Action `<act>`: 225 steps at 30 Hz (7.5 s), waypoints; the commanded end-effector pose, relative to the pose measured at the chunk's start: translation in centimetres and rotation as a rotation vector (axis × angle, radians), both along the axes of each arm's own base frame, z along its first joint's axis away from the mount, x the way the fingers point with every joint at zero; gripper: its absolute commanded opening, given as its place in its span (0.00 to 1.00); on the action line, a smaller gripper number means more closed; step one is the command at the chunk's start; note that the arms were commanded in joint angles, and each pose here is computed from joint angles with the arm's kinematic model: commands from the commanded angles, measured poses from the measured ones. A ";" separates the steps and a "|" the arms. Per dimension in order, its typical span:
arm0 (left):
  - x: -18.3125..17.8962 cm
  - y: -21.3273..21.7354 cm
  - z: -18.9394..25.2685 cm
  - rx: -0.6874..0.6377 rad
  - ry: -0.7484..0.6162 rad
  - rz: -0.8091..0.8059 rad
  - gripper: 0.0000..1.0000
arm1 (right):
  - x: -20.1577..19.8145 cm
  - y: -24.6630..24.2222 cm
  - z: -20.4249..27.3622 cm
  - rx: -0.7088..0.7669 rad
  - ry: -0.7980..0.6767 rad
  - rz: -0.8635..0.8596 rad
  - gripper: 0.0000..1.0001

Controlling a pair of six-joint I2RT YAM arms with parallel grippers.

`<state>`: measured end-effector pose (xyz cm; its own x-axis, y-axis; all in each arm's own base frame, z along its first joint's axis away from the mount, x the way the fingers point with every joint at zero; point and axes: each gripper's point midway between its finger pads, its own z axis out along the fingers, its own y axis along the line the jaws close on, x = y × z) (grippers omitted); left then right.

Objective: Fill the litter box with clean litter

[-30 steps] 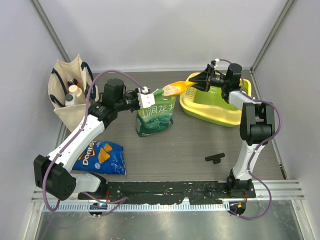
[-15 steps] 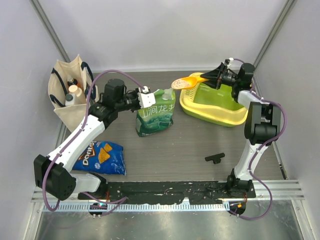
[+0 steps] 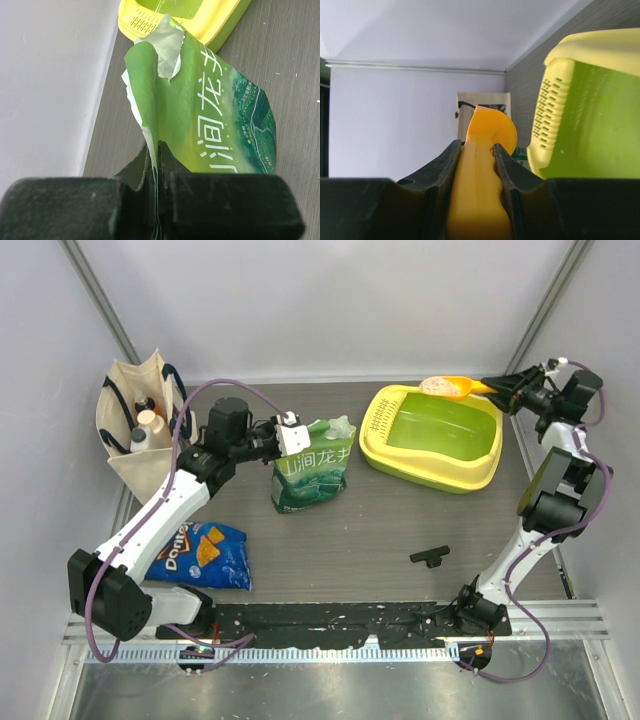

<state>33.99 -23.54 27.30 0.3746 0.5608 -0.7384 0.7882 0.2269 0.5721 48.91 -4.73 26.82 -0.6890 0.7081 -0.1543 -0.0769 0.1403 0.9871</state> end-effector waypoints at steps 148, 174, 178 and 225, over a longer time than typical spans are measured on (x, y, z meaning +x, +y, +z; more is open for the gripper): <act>0.3 -0.9 10.5 -0.529 0.048 0.167 0.00 | -5.2 32.5 -1.9 -0.386 -0.060 0.578 0.01; -0.3 0.1 9.8 -0.411 -0.060 0.138 0.00 | -4.0 27.1 1.2 -0.290 -0.086 0.519 0.01; 0.3 -0.6 11.4 -0.424 -0.090 0.105 0.00 | -4.7 26.6 2.1 -0.274 -0.091 0.525 0.01; 1.1 -0.4 9.1 -0.280 -0.280 0.049 0.00 | -2.4 20.3 -1.5 -0.074 0.022 0.465 0.01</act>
